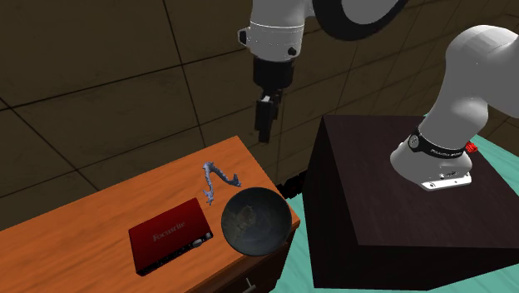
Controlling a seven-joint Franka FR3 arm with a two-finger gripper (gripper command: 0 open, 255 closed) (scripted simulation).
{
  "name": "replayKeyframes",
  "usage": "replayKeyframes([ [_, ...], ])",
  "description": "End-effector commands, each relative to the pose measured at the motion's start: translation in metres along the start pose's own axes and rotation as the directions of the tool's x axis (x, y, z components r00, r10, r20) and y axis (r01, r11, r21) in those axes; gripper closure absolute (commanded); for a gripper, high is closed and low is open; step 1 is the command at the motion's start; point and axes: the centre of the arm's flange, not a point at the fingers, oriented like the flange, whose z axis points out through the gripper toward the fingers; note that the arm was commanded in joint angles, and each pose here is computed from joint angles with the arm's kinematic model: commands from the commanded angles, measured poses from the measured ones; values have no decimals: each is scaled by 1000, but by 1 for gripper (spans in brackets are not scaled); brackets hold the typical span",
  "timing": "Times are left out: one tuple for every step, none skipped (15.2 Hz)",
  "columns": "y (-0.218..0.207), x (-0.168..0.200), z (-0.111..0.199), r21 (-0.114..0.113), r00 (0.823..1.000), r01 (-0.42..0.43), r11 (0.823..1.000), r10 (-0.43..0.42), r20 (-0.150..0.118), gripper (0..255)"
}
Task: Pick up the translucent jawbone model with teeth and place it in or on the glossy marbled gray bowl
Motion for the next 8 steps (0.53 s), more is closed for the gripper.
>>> replayKeyframes([
  [-2,15,29,3,999,-41,999,41,1,0],
  [-3,23,39,4,998,-61,998,61,1,0],
  [-4,31,50,5,997,-80,997,80,2,0],
  [-4,38,61,6,995,-100,995,100,3,0],
  [-5,46,72,7,993,-120,993,120,4,0],
  [-5,54,83,8,990,-139,990,139,4,0],
  [-6,61,93,9,987,-159,987,159,5,0],
  [-6,69,104,10,984,-178,984,178,6,0],
])
